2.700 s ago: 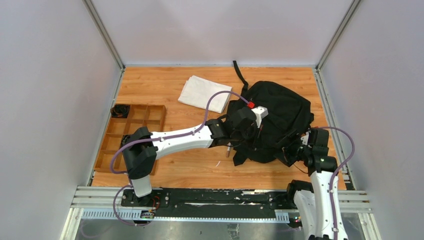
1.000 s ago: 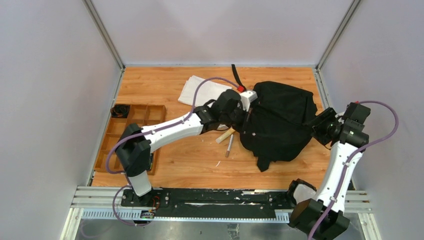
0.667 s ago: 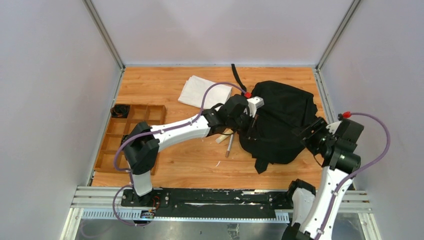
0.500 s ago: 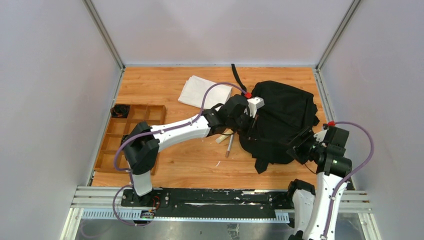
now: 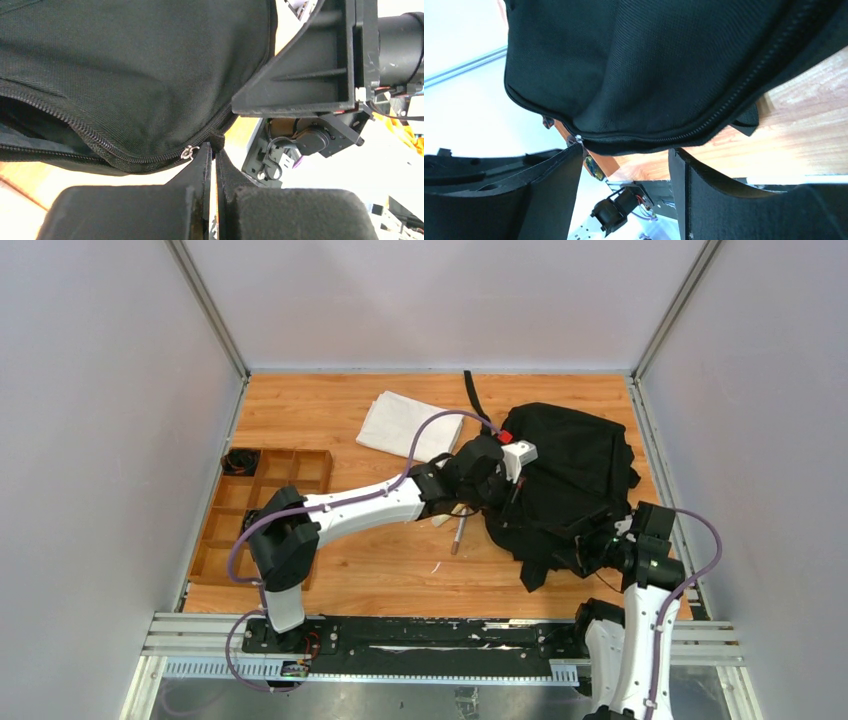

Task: Pack the student bag
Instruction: Zip the student bag at the center of the board.

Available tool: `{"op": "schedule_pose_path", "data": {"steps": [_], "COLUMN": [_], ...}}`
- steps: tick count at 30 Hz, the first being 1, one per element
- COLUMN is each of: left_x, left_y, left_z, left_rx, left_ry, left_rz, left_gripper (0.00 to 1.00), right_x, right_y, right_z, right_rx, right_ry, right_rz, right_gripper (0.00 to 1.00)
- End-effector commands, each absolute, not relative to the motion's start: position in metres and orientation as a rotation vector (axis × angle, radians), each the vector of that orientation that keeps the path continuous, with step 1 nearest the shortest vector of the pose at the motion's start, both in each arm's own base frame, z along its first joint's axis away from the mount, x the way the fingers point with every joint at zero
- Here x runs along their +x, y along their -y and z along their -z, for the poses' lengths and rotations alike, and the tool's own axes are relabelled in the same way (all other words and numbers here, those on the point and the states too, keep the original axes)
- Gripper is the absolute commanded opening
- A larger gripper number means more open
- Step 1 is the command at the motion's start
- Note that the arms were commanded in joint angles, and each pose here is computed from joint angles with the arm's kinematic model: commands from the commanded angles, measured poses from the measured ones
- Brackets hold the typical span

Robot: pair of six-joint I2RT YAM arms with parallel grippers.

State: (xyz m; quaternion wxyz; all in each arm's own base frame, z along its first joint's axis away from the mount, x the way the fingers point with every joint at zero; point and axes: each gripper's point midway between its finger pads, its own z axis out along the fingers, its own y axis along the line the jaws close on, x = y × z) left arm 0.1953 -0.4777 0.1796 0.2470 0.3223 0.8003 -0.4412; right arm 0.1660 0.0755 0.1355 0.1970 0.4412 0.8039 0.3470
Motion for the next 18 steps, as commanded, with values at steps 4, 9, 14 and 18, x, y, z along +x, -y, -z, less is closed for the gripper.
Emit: {"op": "schedule_pose_path", "data": {"steps": [4, 9, 14, 18], "left_x": [0.167, 0.163, 0.179, 0.210], "left_y": [0.503, 0.507, 0.488, 0.466], "left_z": [-0.195, -0.197, -0.200, -0.206], "left_rx": [0.937, 0.941, 0.958, 0.880], "left_ry": [-2.100, -2.093, -2.073, -2.078], "left_rz": [1.317, 1.342, 1.210, 1.180], "left_gripper": [0.00, 0.00, 0.00, 0.00], "right_x": [0.186, 0.191, 0.186, 0.178], "right_y": [-0.062, -0.050, -0.016, 0.009], "right_z": [-0.121, -0.110, -0.127, -0.145], "right_rx": [1.274, 1.250, 1.181, 1.089], "right_ry": [-2.178, -2.193, -2.222, -2.229], "right_rz": [-0.886, -0.786, -0.495, -0.300], "right_gripper": [0.52, 0.00, 0.00, 0.00]}}
